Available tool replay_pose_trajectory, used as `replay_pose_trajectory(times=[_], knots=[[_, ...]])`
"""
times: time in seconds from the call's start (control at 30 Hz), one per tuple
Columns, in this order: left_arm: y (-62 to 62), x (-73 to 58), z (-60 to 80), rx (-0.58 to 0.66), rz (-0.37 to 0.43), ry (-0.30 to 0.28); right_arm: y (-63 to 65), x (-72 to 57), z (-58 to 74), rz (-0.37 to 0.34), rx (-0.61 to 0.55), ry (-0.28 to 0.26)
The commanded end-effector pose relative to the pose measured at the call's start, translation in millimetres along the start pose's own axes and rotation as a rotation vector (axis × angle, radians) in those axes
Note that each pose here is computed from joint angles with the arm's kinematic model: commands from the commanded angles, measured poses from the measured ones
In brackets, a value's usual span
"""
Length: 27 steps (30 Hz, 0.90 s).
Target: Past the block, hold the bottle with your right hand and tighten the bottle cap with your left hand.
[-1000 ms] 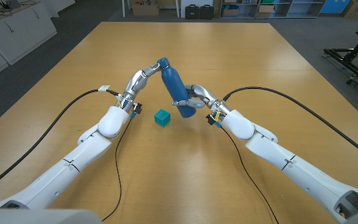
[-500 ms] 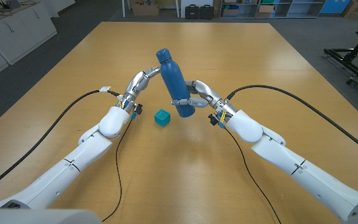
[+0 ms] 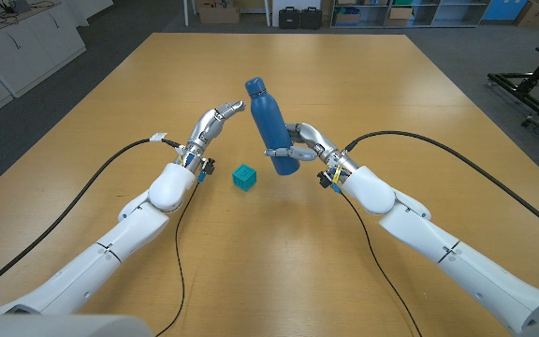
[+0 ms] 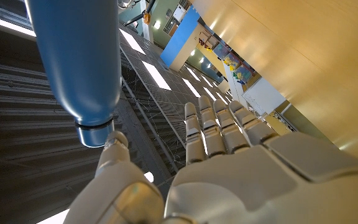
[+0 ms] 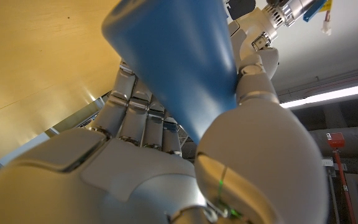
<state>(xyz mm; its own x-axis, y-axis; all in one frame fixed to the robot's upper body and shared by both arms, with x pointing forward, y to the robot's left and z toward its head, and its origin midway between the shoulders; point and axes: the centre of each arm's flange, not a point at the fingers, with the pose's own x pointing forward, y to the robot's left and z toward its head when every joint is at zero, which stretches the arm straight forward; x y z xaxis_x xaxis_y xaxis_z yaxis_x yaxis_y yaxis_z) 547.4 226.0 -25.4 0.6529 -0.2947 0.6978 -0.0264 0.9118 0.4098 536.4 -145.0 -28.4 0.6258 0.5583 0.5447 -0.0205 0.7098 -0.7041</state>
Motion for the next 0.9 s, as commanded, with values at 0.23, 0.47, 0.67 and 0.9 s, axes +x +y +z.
replay_pose_trajectory(times=[0.23,0.47,0.67,0.9], knots=[[4.2,-17.7,-2.2,-0.002,0.031,-0.017,-4.5,11.4,-26.3,0.005,-0.003,0.09],[1.2,-10.1,2.7,0.012,0.022,-0.032,-1.3,14.6,-28.3,0.034,-0.001,0.1],[-4.6,1.4,1.1,0.014,0.006,-0.023,1.4,13.1,-23.4,0.048,-0.005,0.086],[-8.4,9.9,-2.3,0.008,0.001,-0.016,4.1,10.9,-13.7,0.066,-0.017,0.063]])
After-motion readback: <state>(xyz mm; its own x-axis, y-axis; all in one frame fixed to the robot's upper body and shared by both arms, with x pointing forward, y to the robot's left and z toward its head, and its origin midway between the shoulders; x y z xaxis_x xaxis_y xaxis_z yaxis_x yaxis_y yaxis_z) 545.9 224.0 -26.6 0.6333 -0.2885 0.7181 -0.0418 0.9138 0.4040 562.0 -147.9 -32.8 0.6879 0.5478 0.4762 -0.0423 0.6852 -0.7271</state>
